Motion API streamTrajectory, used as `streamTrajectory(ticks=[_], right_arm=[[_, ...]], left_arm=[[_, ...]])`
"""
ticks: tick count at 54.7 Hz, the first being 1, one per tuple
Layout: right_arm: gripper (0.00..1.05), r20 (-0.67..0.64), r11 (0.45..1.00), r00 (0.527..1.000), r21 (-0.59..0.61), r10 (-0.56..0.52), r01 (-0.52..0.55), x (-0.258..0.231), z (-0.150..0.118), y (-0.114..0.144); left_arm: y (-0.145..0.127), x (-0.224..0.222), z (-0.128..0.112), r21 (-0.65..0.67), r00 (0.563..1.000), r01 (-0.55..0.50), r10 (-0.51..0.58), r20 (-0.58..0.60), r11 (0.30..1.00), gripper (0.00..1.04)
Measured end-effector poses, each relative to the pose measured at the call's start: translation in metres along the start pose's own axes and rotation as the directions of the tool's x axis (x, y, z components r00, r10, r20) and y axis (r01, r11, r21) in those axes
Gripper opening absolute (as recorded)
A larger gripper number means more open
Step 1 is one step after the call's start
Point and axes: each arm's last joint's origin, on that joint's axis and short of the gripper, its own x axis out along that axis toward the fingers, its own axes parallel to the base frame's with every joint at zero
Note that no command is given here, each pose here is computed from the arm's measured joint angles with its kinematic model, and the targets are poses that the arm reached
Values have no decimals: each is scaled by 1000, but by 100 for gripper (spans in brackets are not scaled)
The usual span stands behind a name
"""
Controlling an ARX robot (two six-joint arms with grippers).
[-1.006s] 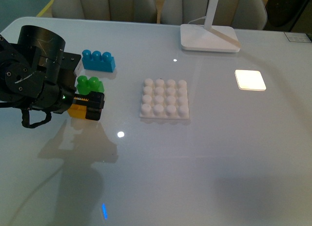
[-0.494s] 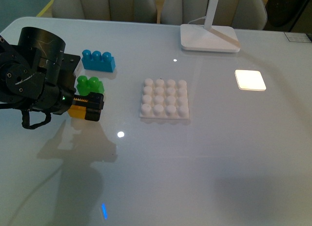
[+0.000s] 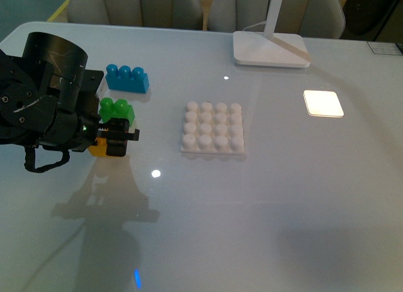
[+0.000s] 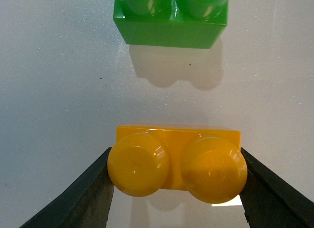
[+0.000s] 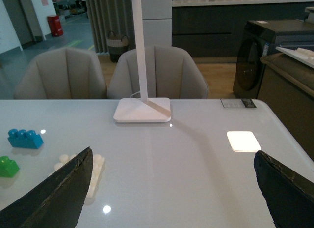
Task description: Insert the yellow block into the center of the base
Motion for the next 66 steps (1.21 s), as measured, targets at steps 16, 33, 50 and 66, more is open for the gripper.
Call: streamTrajectory(ticks=[16,33,50,66], right_arm=[[96,0,1000,1000,0,0,0,0,0,0],[96,0,1000,1000,0,0,0,0,0,0],[96,0,1000,1000,0,0,0,0,0,0],[96,0,1000,1000,0,0,0,0,0,0]], left_arm=[[-38,-41,13,-73,998,28,-24,57,997,63],[-93,-63,6,-87,998,31,-27,49,996,63],[-165,-63,10,-49,997,49,-46,67,998,63],[-195,-44,21,-24,996,35,-33,82,999,63]])
